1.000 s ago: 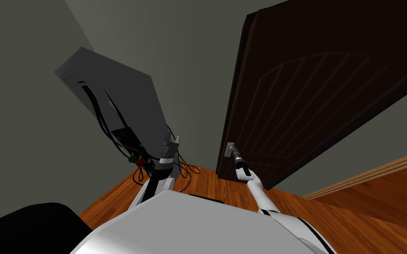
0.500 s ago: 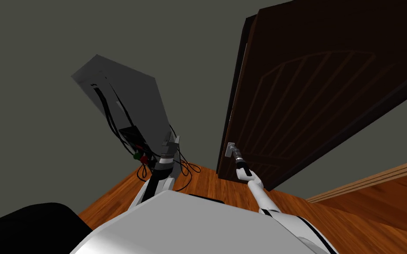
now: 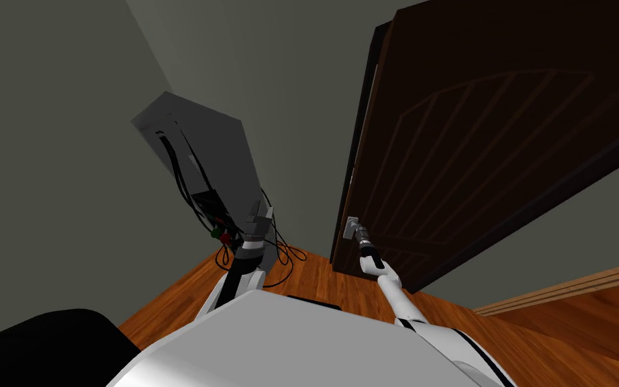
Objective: Pull the door open
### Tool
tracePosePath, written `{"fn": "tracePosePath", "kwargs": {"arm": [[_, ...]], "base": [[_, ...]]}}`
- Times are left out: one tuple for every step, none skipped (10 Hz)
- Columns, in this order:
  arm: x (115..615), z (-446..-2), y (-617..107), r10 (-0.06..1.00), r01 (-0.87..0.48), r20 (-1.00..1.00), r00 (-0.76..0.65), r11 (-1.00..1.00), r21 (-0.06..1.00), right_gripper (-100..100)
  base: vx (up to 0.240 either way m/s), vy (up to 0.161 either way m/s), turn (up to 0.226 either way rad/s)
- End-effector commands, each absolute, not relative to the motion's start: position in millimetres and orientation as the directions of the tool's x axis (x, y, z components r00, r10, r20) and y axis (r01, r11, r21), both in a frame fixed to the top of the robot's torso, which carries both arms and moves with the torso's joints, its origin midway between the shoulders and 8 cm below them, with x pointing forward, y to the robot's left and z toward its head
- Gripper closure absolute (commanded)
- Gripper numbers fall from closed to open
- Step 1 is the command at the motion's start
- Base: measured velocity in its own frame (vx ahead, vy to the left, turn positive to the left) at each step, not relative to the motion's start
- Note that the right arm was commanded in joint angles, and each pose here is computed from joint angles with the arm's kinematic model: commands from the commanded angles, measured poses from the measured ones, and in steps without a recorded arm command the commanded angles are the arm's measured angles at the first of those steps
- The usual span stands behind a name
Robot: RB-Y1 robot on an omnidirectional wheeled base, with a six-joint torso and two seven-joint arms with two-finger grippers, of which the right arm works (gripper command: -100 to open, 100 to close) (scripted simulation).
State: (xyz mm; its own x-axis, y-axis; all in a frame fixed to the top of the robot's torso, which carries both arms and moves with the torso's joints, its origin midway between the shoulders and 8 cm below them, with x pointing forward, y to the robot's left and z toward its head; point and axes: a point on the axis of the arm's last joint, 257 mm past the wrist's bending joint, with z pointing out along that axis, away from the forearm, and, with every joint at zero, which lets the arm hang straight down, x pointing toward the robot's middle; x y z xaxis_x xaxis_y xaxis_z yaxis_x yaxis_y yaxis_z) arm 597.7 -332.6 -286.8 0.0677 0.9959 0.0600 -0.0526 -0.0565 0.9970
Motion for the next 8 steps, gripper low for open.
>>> {"fn": "tracePosePath", "kwargs": {"arm": [[599, -284, -323, 0.989, -0.064, 0.135, 0.054, -0.131, 0.989, 100], [599, -284, -323, 0.988, -0.064, 0.146, 0.053, -0.143, 0.988, 100], [599, -284, -327, 0.978, -0.069, 0.200, 0.059, -0.196, 0.978, 100], [599, -284, -327, 0.977, -0.069, 0.205, 0.059, -0.201, 0.977, 100], [598, -284, -331, 0.963, -0.074, 0.263, 0.064, -0.258, 0.963, 100], [598, -284, -335, 0.950, -0.079, 0.305, 0.070, -0.299, 0.951, 100], [598, -284, -335, 0.945, -0.080, 0.319, 0.069, -0.313, 0.946, 100], [598, -284, -339, 0.926, -0.086, 0.370, 0.074, -0.364, 0.928, 100]], "base": [[-0.037, -0.027, 0.063], [-0.032, -0.025, 0.059], [-0.036, -0.027, 0.091], [-0.029, -0.018, 0.036], [-0.030, -0.015, 0.074], [-0.061, -0.034, 0.105], [-0.042, -0.030, 0.042], [-0.036, -0.026, 0.135]]}}
